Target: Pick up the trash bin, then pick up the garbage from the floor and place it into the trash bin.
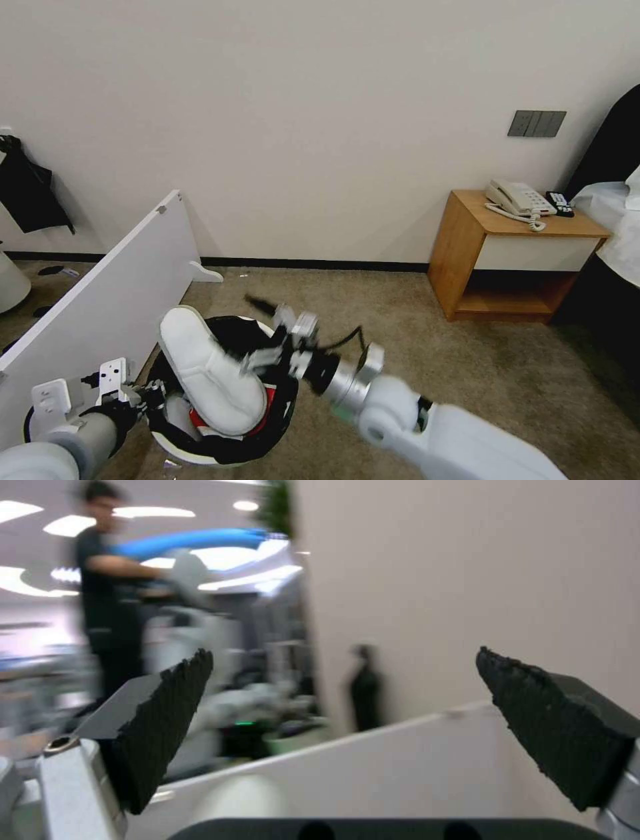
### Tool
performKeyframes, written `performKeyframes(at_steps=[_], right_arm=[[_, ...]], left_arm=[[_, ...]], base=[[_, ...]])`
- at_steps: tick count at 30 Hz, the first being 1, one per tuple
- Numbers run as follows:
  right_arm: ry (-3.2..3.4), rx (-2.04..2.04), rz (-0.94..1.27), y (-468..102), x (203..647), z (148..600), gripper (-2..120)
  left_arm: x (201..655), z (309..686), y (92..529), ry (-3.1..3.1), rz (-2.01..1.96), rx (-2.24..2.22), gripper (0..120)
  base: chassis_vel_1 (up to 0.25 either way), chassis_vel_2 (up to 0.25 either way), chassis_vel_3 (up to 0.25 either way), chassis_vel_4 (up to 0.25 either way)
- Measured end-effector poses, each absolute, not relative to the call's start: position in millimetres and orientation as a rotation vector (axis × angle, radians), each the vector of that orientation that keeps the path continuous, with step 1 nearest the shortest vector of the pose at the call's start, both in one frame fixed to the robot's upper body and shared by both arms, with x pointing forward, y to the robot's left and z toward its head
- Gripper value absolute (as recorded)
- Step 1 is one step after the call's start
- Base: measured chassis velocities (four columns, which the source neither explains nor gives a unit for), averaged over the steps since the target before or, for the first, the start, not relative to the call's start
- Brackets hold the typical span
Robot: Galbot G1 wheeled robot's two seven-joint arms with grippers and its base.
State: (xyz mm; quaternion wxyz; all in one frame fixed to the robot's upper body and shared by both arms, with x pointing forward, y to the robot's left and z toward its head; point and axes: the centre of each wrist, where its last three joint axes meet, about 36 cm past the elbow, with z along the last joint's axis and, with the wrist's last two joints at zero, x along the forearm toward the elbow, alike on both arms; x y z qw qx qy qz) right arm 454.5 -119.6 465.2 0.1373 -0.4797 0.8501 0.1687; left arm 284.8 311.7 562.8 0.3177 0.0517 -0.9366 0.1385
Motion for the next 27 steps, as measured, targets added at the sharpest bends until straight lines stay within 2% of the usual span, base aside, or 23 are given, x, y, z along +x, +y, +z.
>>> performKeyframes(at_steps=[8,11,13,16,21,27], right_arm=[[2.67,-0.984,0.454,-185.5,470.9,481.3,100],[2.739,-0.791,0.373,-216.1,471.2,483.3,100],[2.842,-0.378,0.199,-267.1,438.3,481.1,100],[2.864,-0.311,0.151,-276.5,420.7,476.0,100],[2.955,-0.121,0.008,-296.2,362.5,457.1,100],[2.954,0.037,-0.124,-309.9,333.0,449.9,100]], left_arm=[[285.9,563.2,312.0,-2.472,0.369,0.137,1],[286.0,561.5,312.2,-2.473,0.377,0.143,1],[286.2,559.0,311.8,-2.476,0.38,0.15,1],[286.8,559.8,311.7,-2.481,0.381,0.148,1],[287.6,558.4,312.2,-2.497,0.394,0.161,1],[290.0,555.3,312.6,-2.503,0.396,0.162,1]], base=[[0.0,0.0,0.0,0.0],[0.0,0.0,0.0,0.0],[0.0,0.0,0.0,0.0],[0.0,0.0,0.0,0.0],[0.0,0.0,0.0,0.0],[0.0,0.0,0.0,0.0]])
